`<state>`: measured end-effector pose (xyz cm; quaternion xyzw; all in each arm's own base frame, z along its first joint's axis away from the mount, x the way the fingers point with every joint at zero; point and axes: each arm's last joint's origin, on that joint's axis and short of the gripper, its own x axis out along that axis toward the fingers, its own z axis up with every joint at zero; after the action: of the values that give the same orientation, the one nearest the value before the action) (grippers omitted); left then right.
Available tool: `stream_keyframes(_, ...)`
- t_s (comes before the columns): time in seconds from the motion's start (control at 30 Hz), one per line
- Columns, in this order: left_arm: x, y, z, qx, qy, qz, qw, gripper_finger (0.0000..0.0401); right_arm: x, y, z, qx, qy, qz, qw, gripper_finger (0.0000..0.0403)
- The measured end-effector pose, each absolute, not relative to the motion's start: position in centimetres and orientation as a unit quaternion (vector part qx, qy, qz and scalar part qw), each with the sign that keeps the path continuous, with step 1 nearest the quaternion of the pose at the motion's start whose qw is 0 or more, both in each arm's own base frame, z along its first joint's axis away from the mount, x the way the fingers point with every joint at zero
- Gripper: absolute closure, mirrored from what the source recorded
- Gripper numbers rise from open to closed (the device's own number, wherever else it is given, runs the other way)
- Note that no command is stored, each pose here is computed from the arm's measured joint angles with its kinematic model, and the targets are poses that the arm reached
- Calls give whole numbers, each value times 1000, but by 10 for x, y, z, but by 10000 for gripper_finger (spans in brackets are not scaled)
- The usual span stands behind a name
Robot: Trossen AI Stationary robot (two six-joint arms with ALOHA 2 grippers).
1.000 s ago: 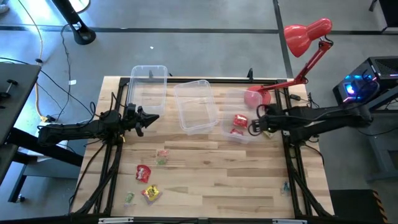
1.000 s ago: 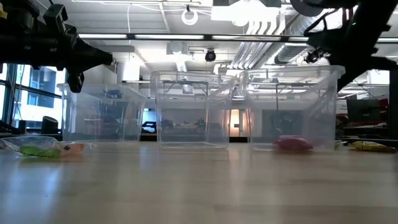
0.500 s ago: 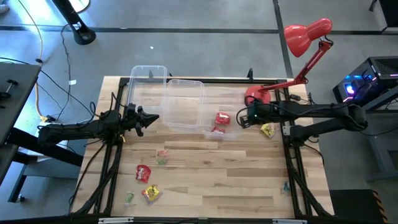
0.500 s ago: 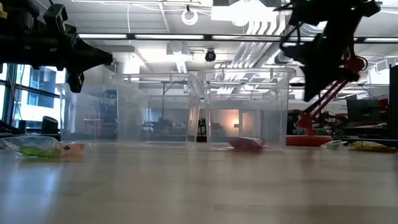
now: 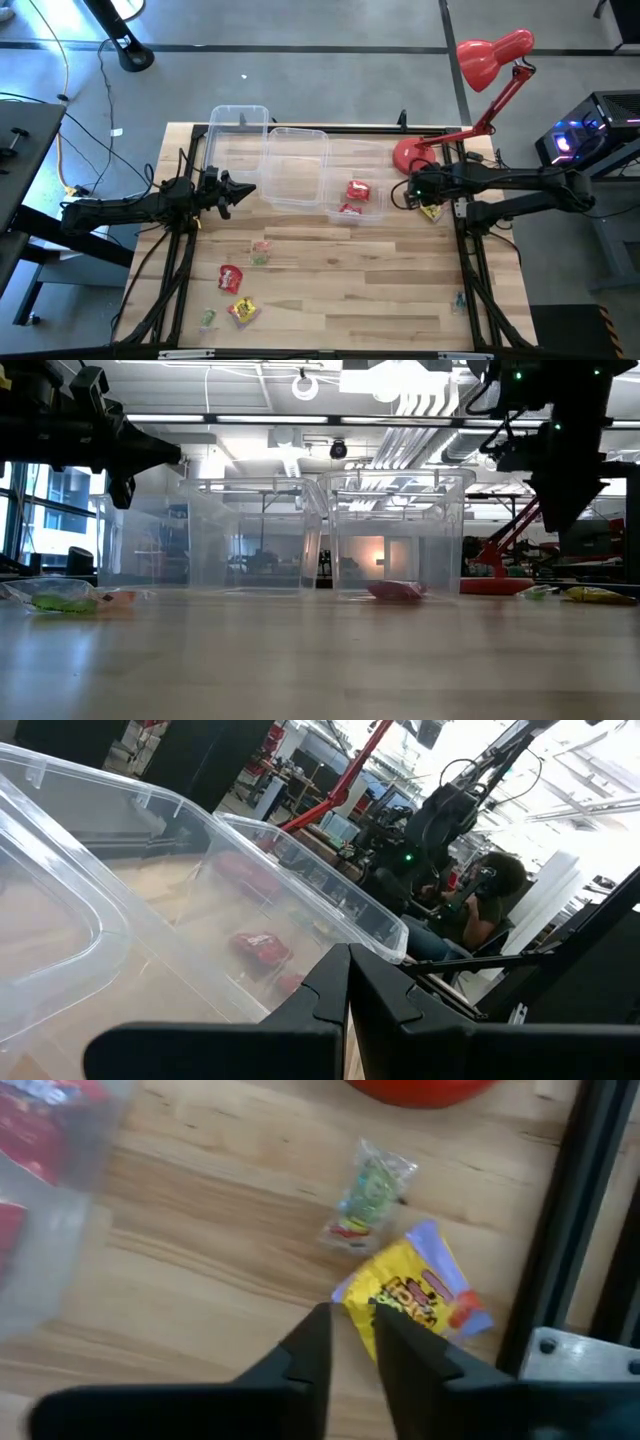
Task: Sort candy
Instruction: Put the top yellow candy pack into the center transparent bin
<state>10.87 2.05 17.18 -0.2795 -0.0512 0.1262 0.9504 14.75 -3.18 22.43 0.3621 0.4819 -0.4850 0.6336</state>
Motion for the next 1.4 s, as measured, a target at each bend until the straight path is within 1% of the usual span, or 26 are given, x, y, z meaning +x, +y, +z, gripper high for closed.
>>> stream_keyframes(0.13, 109, 21, 172, -280, -51, 126, 950, 400, 138, -28, 198, 378, 527, -470, 599, 246)
stream_keyframes(0.2, 109, 20, 172, -280, -51, 126, 950, 400, 139, -28, 191, 369, 528, -468, 606, 213)
stream_keyframes(0.27, 109, 21, 172, -279, -51, 126, 950, 400, 138, -33, 186, 357, 514, -497, 601, 188)
stream_keyframes(0.37, 109, 21, 172, -279, -51, 126, 950, 400, 133, -40, 181, 354, 493, -536, 588, 172)
stream_keyframes(0.47, 109, 21, 172, -279, -51, 126, 950, 400, 130, -45, 175, 370, 508, -520, 579, 172)
stream_keyframes(0.57, 109, 21, 172, -279, -51, 126, 950, 400, 130, -50, 167, 385, 516, -496, 583, 179)
stream_keyframes(0.73, 109, 21, 172, -279, -50, 126, 950, 400, 120, -51, 141, 403, 551, -434, 588, 190)
stream_keyframes(0.8, 109, 21, 172, -279, -50, 126, 950, 400, 116, -52, 134, 405, 553, -429, 589, 194)
stream_keyframes(0.9, 109, 21, 172, -279, -50, 127, 950, 400, 115, -53, 132, 411, 542, -444, 583, 208)
stream_keyframes(0.97, 109, 21, 172, -280, -51, 126, 950, 400, 115, -53, 132, 409, 542, -445, 584, 234)
stream_keyframes(1.03, 109, 21, 172, -280, -50, 126, 950, 400, 118, -53, 135, 402, 543, -436, 595, 288)
stream_keyframes(1.1, 109, 21, 172, -279, -50, 126, 950, 400, 123, -53, 140, 398, 543, -423, 607, 360)
stream_keyframes(1.13, 109, 21, 172, -279, -50, 126, 950, 400, 125, -53, 145, 393, 549, -414, 610, 380)
stream_keyframes(1.23, 109, 21, 172, -279, -50, 126, 950, 400, 134, -51, 168, 387, 559, -391, 620, 386)
stream_keyframes(1.33, 109, 21, 172, -279, -50, 126, 950, 400, 145, -48, 202, 358, 560, -373, 647, 399)
stream_keyframes(1.4, 109, 21, 172, -279, -50, 126, 950, 400, 153, -47, 230, 342, 548, -362, 672, 398)
